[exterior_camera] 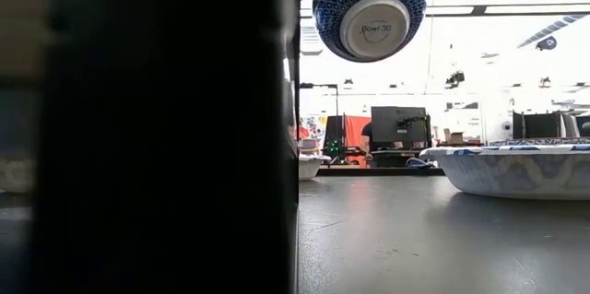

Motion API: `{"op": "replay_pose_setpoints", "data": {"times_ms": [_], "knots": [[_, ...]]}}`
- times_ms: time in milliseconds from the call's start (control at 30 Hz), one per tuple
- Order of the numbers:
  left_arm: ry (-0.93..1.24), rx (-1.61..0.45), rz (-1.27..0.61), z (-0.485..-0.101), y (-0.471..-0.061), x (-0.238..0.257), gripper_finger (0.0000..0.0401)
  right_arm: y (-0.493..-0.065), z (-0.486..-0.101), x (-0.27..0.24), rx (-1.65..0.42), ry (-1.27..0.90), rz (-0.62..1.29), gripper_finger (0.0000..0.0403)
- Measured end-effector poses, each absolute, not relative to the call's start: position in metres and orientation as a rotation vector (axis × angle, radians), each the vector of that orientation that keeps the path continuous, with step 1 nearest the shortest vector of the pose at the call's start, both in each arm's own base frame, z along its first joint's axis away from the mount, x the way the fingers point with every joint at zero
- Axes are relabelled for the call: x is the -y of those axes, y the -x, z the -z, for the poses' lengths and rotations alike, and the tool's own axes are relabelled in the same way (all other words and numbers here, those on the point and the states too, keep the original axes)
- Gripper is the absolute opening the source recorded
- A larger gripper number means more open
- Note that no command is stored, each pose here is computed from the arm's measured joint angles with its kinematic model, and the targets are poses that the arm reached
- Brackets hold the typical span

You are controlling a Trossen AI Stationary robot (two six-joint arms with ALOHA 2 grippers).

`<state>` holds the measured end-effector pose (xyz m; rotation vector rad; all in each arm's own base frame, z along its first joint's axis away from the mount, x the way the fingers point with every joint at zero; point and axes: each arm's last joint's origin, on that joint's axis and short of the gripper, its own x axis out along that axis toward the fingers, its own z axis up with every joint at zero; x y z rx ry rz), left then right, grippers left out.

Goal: Place and stack bowls onto a shelf
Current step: Stack the yellow bowl on top of the light blue bowl on the shelf

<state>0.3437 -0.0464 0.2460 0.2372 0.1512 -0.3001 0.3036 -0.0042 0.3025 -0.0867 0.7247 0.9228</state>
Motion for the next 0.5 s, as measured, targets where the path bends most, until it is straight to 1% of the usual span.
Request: {"op": "replay_pose_setpoints", "data": {"times_ms": [267, 367, 500], "knots": [[-0.211, -0.23, 0.418, -0.249, -0.366, 0.045, 0.0131, -0.303, -0.302, 0.004, -0.736, 0.073, -0.926, 0.0013], [-0.197, -0.244, 0.448, -0.252, -0.37, 0.046, 0.0111, -0.302, -0.301, 0.003, -0.744, 0.066, -0.932, 0.0013], [-0.169, -0.254, 0.463, -0.253, -0.371, 0.047, 0.0068, -0.301, -0.301, 0.003, -0.742, 0.075, -0.937, 0.0013]]}}
